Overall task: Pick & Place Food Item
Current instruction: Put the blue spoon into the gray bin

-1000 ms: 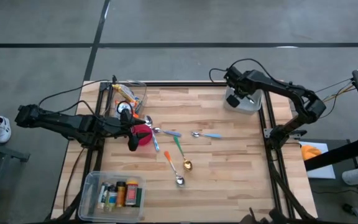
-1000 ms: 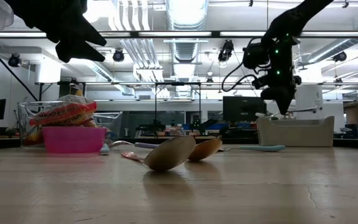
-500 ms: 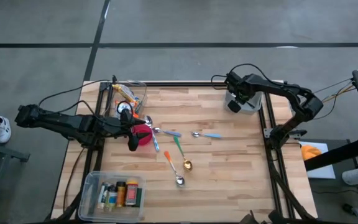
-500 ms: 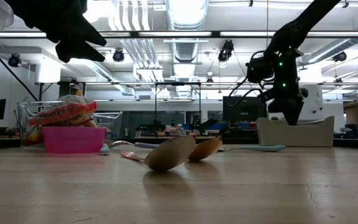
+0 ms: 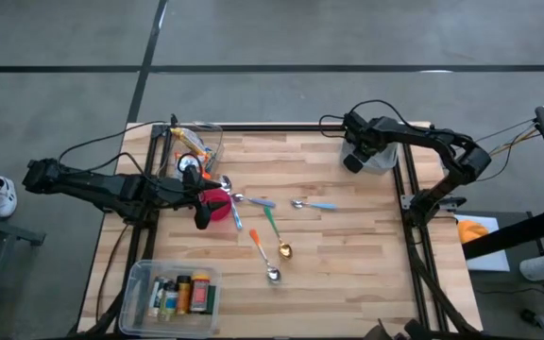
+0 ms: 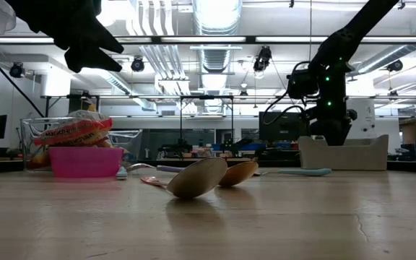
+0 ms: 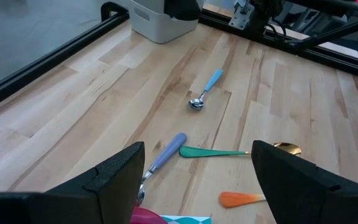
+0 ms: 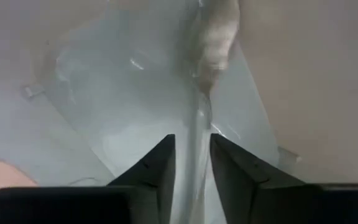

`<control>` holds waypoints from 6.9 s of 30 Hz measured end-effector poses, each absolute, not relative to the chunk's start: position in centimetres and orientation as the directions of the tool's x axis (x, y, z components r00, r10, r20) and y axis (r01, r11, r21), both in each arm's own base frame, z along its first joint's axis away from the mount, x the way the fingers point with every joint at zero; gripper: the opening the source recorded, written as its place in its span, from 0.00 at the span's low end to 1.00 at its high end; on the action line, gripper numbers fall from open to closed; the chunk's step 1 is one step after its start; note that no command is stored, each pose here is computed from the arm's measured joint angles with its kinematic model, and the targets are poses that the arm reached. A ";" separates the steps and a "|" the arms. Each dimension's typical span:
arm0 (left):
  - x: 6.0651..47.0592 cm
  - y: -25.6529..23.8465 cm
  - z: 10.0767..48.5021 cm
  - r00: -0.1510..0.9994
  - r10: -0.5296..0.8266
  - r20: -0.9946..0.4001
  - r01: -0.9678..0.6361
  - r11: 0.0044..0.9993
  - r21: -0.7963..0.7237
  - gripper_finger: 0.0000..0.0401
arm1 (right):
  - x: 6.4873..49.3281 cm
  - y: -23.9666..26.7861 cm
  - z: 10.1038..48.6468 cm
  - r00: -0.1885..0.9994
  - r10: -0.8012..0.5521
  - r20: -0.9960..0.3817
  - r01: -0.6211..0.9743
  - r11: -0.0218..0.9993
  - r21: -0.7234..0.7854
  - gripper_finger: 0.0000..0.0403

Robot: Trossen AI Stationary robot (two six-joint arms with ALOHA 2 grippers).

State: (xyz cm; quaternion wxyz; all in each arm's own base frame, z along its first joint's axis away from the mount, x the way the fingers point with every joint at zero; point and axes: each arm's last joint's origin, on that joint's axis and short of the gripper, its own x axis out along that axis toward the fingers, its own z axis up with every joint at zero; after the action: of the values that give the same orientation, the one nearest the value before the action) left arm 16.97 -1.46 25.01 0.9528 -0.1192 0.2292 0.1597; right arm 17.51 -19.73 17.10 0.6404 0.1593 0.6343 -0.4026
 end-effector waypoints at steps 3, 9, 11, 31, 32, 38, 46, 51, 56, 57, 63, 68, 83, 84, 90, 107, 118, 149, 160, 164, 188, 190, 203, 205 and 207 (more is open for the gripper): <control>17.0 -1.5 25.0 0.844 0.249 -0.475 -0.359 0.921 -0.154 0.74 | 17.5 -19.7 17.1 -0.129 -0.315 -0.940 0.718 0.624 -0.308 0.30; 17.0 -1.5 25.0 0.844 0.250 -0.474 -0.359 0.921 -0.154 0.74 | 17.5 -19.7 17.2 -0.129 -0.316 -0.940 0.721 0.622 -0.307 0.36; 17.0 -1.5 25.0 0.844 0.249 -0.474 -0.358 0.921 -0.154 0.74 | 17.5 -19.7 17.3 -0.124 -0.319 -0.940 0.722 0.621 -0.306 0.37; 17.0 -1.5 25.0 0.844 0.250 -0.475 -0.359 0.921 -0.154 0.74 | 16.4 -15.1 28.2 0.484 -0.340 -0.807 0.704 0.698 0.128 0.37; 17.0 -1.5 25.0 0.844 0.249 -0.475 -0.358 0.921 -0.154 0.74 | 16.6 -14.7 28.2 0.495 -0.334 -0.802 0.689 0.713 0.128 0.37; 17.0 -1.5 25.0 0.844 0.250 -0.475 -0.359 0.921 -0.154 0.74 | 18.6 -13.2 27.5 0.545 -0.287 -0.788 0.579 0.808 0.106 0.37; 17.0 -1.5 25.0 0.844 0.249 -0.475 -0.359 0.921 -0.154 0.74 | 22.0 -11.6 24.3 0.557 -0.201 -0.806 0.474 0.874 0.109 0.37; 17.0 -1.5 25.0 0.844 0.249 -0.475 -0.358 0.921 -0.154 0.74 | 23.9 -10.6 22.2 0.628 -0.103 -0.771 0.373 0.910 0.182 0.37; 17.0 -1.5 25.0 0.844 0.249 -0.475 -0.359 0.921 -0.154 0.74 | 25.3 -9.1 19.6 0.636 -0.039 -0.771 0.291 0.937 0.192 0.37; 17.0 -1.5 25.0 0.844 0.249 -0.475 -0.359 0.921 -0.154 0.74 | 25.5 -8.8 19.2 0.632 -0.027 -0.775 0.270 0.945 0.187 0.37; 17.0 -1.5 25.0 0.843 0.250 -0.476 -0.359 0.921 -0.153 0.74 | 26.8 -7.0 17.6 0.604 0.026 -0.797 0.163 0.974 0.156 0.37; 17.0 -1.5 25.0 0.843 0.250 -0.477 -0.359 0.921 -0.153 0.74 | 27.5 -6.2 16.2 0.585 0.045 -0.810 0.149 0.976 0.161 0.37; 17.0 -1.5 25.0 0.843 0.249 -0.477 -0.359 0.921 -0.153 0.74 | 26.8 -5.7 12.6 0.622 -0.034 -0.783 0.208 0.970 0.123 0.37; 17.0 -1.5 25.0 0.843 0.249 -0.477 -0.359 0.921 -0.152 0.74 | 26.7 -5.7 12.5 0.628 -0.035 -0.777 0.214 0.968 0.129 0.37; 17.0 -1.5 25.0 0.843 0.249 -0.477 -0.359 0.921 -0.152 0.74 | 26.3 -5.3 11.9 0.654 -0.032 -0.756 0.215 0.966 0.145 0.37; 17.0 -1.5 25.0 0.842 0.250 -0.477 -0.359 0.921 -0.152 0.74 | 25.2 -4.4 10.7 0.622 -0.103 -0.776 0.210 0.977 0.038 0.37; 17.0 -1.5 25.0 0.842 0.250 -0.478 -0.359 0.921 -0.152 0.74 | 25.2 -4.5 10.6 0.615 -0.115 -0.781 0.219 0.975 0.029 0.17; 17.0 -1.5 25.0 0.843 0.250 -0.477 -0.359 0.921 -0.152 0.74 | 25.1 -4.5 10.6 0.613 -0.112 -0.782 0.238 0.970 0.047 0.08; 17.0 -1.5 25.0 0.842 0.250 -0.477 -0.359 0.921 -0.152 0.74 | 25.3 -4.5 11.1 0.614 -0.112 -0.781 0.238 0.970 0.048 0.08; 17.0 -1.5 25.0 0.843 0.250 -0.477 -0.359 0.921 -0.152 0.74 | 25.7 -4.6 11.8 0.620 -0.120 -0.776 0.242 0.969 0.043 0.08; 16.9 -1.4 24.9 0.838 0.251 -0.485 -0.361 0.921 -0.147 0.74 | 19.9 -7.0 25.1 0.487 -0.384 -0.784 0.477 0.869 -0.130 0.08; 16.9 -1.4 24.8 0.834 0.251 -0.492 -0.362 0.921 -0.143 0.74 | 18.9 -7.5 25.6 0.453 -0.398 -0.798 0.507 0.851 -0.136 0.08; 16.8 -1.4 24.8 0.831 0.251 -0.496 -0.363 0.921 -0.140 0.74 | 15.2 -12.6 24.7 0.182 -0.447 -0.876 0.738 0.650 -0.178 0.08; 16.8 -1.4 24.8 0.831 0.251 -0.496 -0.363 0.921 -0.140 0.74 | 15.0 -13.4 24.2 0.143 -0.444 -0.884 0.748 0.633 -0.197 0.08; 16.8 -1.4 24.8 0.831 0.252 -0.496 -0.363 0.921 -0.141 0.74 | 14.9 -14.2 23.7 0.101 -0.446 -0.889 0.752 0.620 -0.225 0.08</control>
State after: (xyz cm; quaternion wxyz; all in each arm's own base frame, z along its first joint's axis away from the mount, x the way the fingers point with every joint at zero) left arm 16.83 -1.44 24.80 0.9499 -0.1152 0.2416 0.1617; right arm 14.86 -14.24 23.73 0.7279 0.1444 0.5293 -0.4113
